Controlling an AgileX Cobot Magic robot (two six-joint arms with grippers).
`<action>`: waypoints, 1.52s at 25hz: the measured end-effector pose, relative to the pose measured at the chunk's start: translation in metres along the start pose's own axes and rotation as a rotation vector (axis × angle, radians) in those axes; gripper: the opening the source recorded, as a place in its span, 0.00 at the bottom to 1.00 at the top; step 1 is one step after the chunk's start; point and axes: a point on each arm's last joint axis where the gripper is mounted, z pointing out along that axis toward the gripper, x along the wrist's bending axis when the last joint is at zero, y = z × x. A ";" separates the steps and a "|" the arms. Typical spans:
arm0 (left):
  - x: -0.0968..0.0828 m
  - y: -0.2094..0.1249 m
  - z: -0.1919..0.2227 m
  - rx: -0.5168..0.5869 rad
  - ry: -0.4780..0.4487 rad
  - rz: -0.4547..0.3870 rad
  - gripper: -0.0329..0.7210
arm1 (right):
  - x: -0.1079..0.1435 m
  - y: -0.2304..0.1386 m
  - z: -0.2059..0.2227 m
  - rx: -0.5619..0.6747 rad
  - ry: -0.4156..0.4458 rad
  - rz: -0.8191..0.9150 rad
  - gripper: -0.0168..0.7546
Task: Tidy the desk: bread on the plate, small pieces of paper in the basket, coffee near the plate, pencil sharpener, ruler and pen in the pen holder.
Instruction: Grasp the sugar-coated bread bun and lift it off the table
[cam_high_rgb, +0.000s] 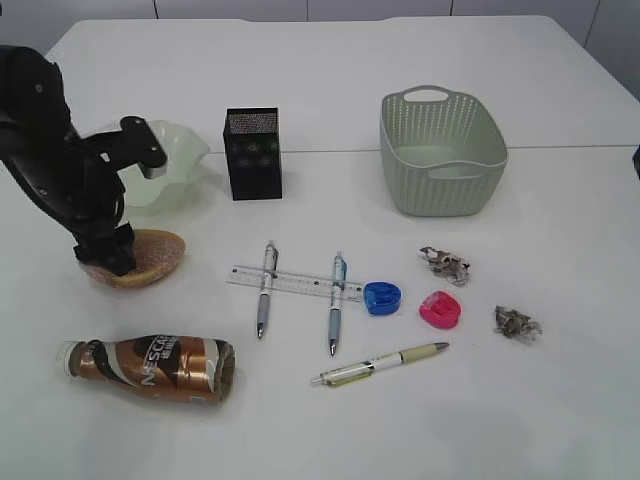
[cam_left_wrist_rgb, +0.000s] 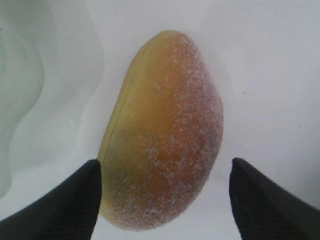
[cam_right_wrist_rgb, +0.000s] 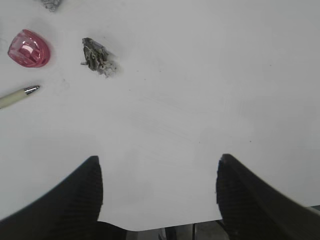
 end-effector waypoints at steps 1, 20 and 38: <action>0.000 0.000 0.003 0.001 0.001 0.001 0.82 | 0.000 0.000 0.000 0.000 0.000 0.000 0.69; 0.005 0.003 0.026 -0.011 0.036 0.024 0.46 | 0.000 0.000 0.000 0.000 0.000 0.000 0.69; -0.011 0.008 0.017 0.042 -0.214 -0.331 0.23 | 0.000 0.000 0.000 0.000 0.000 -0.002 0.69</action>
